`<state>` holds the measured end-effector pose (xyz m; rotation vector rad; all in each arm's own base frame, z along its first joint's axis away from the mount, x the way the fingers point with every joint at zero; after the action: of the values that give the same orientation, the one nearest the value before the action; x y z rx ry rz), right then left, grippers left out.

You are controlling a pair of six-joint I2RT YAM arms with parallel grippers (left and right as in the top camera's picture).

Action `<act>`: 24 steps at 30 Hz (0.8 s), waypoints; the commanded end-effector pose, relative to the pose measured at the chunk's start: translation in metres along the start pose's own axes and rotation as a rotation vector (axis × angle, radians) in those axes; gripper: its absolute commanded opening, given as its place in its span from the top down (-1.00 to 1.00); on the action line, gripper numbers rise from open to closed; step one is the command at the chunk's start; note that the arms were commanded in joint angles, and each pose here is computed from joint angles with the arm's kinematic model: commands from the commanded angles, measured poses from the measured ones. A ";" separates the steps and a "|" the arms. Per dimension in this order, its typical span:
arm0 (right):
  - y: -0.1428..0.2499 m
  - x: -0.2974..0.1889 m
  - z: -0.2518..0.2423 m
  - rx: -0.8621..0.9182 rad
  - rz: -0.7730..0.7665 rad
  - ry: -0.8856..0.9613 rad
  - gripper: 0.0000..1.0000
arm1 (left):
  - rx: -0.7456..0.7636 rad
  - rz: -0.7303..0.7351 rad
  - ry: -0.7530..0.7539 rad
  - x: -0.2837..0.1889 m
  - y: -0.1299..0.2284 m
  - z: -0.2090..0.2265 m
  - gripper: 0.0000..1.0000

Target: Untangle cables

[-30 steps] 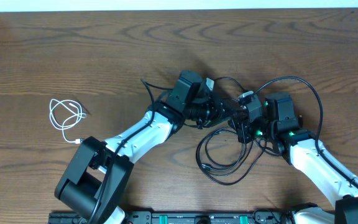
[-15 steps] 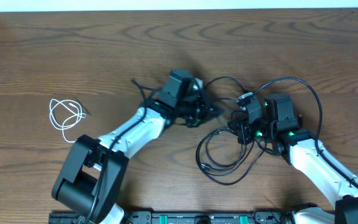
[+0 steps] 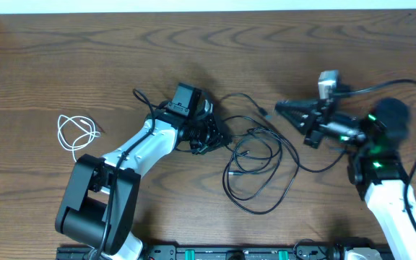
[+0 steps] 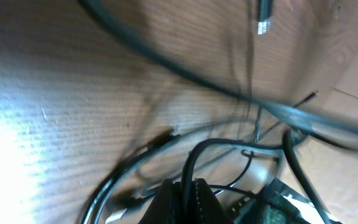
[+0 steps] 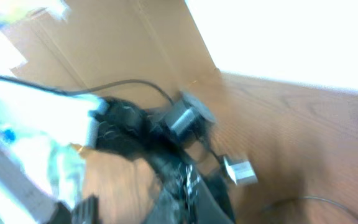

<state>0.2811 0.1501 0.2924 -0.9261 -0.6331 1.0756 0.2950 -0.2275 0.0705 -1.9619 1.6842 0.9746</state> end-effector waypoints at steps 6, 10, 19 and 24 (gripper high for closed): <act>-0.037 -0.011 0.056 -0.129 -0.058 -0.170 0.94 | 0.093 -0.002 -0.053 0.015 0.013 -0.003 0.85; 0.007 -0.004 0.013 0.039 0.058 -0.069 0.55 | 0.096 -0.010 -0.064 0.016 0.013 -0.003 0.85; 0.123 -0.024 -0.046 0.184 0.405 0.326 0.27 | 0.097 -0.011 -0.064 0.016 0.012 -0.003 0.85; 0.156 -0.021 -0.048 0.205 0.533 0.377 0.32 | 0.094 -0.015 -0.059 0.016 0.012 -0.004 0.85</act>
<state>0.2424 0.1428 0.1522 -0.9572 0.0272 1.3324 0.2843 -0.2455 0.0657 -1.8703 1.6645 0.9250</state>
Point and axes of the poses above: each gripper's point midway between its finger pads, its own x axis out along the fingers, its own z axis along the line the jaws close on, y = z × x, the point moved 2 cm from there along -x, back along the fingers, and after that the axes turned 3 degrees about x, right-handed, at the moved point
